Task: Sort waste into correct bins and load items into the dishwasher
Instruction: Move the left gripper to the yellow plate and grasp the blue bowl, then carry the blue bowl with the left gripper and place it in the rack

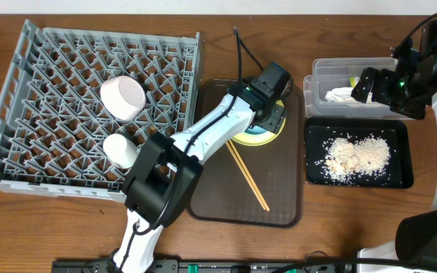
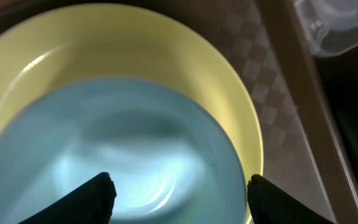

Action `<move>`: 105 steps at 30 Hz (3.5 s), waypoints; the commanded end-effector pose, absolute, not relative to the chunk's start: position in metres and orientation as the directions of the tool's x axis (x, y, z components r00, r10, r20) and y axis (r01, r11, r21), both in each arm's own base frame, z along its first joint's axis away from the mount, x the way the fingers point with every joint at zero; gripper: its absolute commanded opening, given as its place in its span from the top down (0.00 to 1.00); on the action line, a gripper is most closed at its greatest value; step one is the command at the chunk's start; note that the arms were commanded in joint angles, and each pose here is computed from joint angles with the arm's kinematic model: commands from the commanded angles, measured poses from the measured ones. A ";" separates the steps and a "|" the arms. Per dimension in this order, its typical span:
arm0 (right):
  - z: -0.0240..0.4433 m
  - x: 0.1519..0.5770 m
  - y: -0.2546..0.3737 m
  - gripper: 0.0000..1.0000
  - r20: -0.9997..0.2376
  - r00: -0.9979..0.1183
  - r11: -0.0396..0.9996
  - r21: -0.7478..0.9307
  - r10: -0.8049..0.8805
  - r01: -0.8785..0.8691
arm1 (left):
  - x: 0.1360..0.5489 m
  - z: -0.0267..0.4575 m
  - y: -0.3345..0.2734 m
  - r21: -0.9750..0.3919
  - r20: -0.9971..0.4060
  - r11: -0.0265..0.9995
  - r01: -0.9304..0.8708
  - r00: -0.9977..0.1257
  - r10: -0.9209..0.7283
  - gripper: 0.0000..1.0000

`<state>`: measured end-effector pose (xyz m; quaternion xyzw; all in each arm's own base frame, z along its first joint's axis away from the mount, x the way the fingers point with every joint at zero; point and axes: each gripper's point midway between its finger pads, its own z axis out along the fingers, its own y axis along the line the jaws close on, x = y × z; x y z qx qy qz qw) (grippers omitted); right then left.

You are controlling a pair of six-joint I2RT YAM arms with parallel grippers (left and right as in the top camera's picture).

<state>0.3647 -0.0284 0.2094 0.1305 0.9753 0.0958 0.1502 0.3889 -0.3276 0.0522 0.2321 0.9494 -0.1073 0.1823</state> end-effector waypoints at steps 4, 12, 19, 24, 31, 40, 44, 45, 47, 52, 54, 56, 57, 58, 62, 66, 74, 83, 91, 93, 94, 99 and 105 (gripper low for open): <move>0.217 0.366 -0.031 0.01 -0.290 -0.913 0.947 0.226 0.288 0.227 | 0.383 0.031 -0.323 -0.089 -0.347 0.873 0.479 -0.837 0.424 0.35; 0.217 0.366 -0.031 0.01 -0.289 -0.913 0.947 0.226 0.288 0.227 | 0.372 0.024 -0.323 -0.081 -0.313 0.868 0.491 -0.839 0.445 0.52; 0.217 0.365 -0.031 0.01 -0.287 -0.914 0.947 0.225 0.288 0.228 | 0.361 0.013 -0.323 -0.057 -0.286 0.862 0.504 -0.836 0.469 0.57; 0.217 0.365 -0.031 0.01 -0.286 -0.914 0.947 0.225 0.288 0.228 | 0.360 0.012 -0.323 -0.057 -0.286 0.861 0.505 -0.835 0.470 0.71; 0.217 0.364 -0.030 0.01 -0.283 -0.915 0.947 0.225 0.288 0.228 | 0.366 0.013 -0.317 -0.014 -0.296 0.869 0.495 -0.832 0.469 0.89; 0.217 0.364 -0.030 0.01 -0.282 -0.915 0.947 0.225 0.288 0.229 | 0.379 0.076 -0.311 0.016 -0.387 0.839 0.545 -0.770 0.507 0.93; 0.217 0.364 -0.030 0.01 -0.281 -0.915 0.947 0.225 0.288 0.229 | 0.390 0.131 -0.294 0.001 -0.482 0.861 0.508 -0.755 0.446 0.93; 0.217 0.364 -0.030 0.01 -0.281 -0.915 0.947 0.225 0.288 0.229 | 0.394 0.145 -0.287 -0.003 -0.506 0.870 0.494 -0.751 0.425 0.92; 0.217 0.364 -0.030 0.01 -0.281 -0.916 0.947 0.225 0.288 0.229 | 0.401 0.168 -0.271 -0.012 -0.542 0.886 0.463 -0.748 0.383 0.93; 0.216 0.364 -0.030 0.01 -0.280 -0.916 0.947 0.225 0.288 0.229 | 0.411 0.221 -0.231 -0.212 -0.602 0.874 0.437 -0.763 0.235 0.92; 0.217 0.364 -0.030 0.01 -0.281 -0.916 0.947 0.225 0.288 0.229 | 0.415 0.229 -0.220 -0.305 -0.600 0.842 0.445 -0.776 0.193 0.93; 0.217 0.364 -0.030 0.01 -0.281 -0.916 0.947 0.225 0.288 0.229 | 0.418 0.235 -0.207 -0.399 -0.593 0.798 0.452 -0.791 0.153 0.93; 0.216 0.364 -0.030 0.01 -0.280 -0.916 0.947 0.225 0.288 0.229 | 0.421 0.237 -0.199 -0.441 -0.589 0.774 0.453 -0.797 0.131 0.93; 0.216 0.364 -0.030 0.01 -0.280 -0.916 0.947 0.225 0.288 0.229 | 0.424 0.239 -0.193 -0.471 -0.590 0.752 0.460 -0.799 0.119 0.92; 0.216 0.364 -0.030 0.01 -0.280 -0.916 0.947 0.225 0.288 0.229 | 0.436 0.247 -0.170 -0.578 -0.606 0.651 0.492 -0.793 0.062 0.93; 0.216 0.364 -0.030 0.01 -0.280 -0.916 0.947 0.225 0.288 0.229 | 0.448 0.254 -0.156 -0.671 -0.615 0.524 0.524 -0.789 0.001 0.93; 0.216 0.361 -0.030 0.01 -0.270 -0.919 0.947 0.224 0.289 0.232 | 0.485 0.237 -0.124 -0.833 -0.517 0.307 0.460 -0.844 -0.141 0.93; 0.215 0.361 -0.030 0.01 -0.266 -0.919 0.946 0.224 0.289 0.233 | 0.512 0.200 -0.079 -0.889 -0.418 0.312 0.336 -0.873 -0.250 0.92; 0.215 0.361 -0.030 0.01 -0.266 -0.919 0.946 0.224 0.289 0.233 | 0.516 0.183 -0.066 -0.907 -0.372 0.311 0.284 -0.886 -0.277 0.92; 0.215 0.361 -0.030 0.01 -0.266 -0.919 0.946 0.224 0.289 0.233 | 0.516 0.180 -0.065 -0.910 -0.364 0.309 0.276 -0.888 -0.280 0.92; 0.215 0.361 -0.030 0.01 -0.266 -0.919 0.946 0.224 0.289 0.233 | 0.516 0.180 -0.065 -0.911 -0.362 0.308 0.274 -0.889 -0.280 0.92; 0.215 0.361 -0.030 0.01 -0.267 -0.919 0.946 0.224 0.289 0.233 | 0.508 0.190 -0.074 -0.928 -0.345 0.237 0.288 -0.904 -0.251 0.92; 0.215 0.360 -0.030 0.01 -0.266 -0.920 0.946 0.224 0.290 0.233 | 0.512 0.185 -0.074 -0.931 -0.323 0.262 0.254 -0.908 -0.268 0.92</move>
